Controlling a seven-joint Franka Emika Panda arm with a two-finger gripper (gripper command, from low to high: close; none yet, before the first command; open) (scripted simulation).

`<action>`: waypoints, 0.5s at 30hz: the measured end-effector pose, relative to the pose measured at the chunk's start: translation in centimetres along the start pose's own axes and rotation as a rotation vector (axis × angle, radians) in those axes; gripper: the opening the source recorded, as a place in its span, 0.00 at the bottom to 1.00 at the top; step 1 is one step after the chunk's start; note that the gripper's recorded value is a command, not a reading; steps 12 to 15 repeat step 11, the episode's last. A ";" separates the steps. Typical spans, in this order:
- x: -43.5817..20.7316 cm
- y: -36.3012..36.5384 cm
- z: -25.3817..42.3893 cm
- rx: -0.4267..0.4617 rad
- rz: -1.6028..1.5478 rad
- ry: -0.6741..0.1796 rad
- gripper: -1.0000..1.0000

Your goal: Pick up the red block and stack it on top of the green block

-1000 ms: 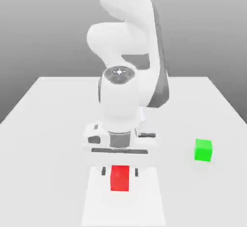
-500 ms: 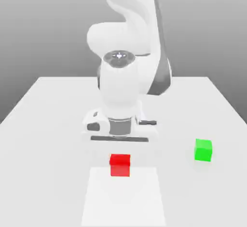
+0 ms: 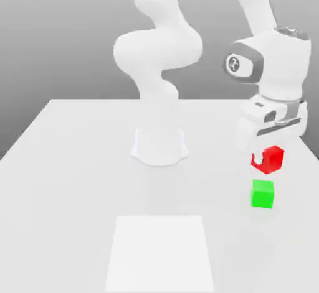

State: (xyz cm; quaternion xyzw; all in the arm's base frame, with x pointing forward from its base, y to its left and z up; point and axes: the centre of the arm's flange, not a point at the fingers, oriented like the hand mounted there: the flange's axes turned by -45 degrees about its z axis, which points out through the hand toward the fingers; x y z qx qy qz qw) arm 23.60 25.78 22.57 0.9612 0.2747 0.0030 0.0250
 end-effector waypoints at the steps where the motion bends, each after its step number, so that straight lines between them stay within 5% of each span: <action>1: 0.0 0.0 0.5 -0.009 0.000 -0.002 0.00; 10: -0.2 -0.7 4.4 0.026 -0.009 0.004 0.00; 11: -0.3 -0.9 4.6 0.038 -0.010 0.006 1.00; 15: -0.3 -0.9 4.6 0.038 -0.010 0.006 1.00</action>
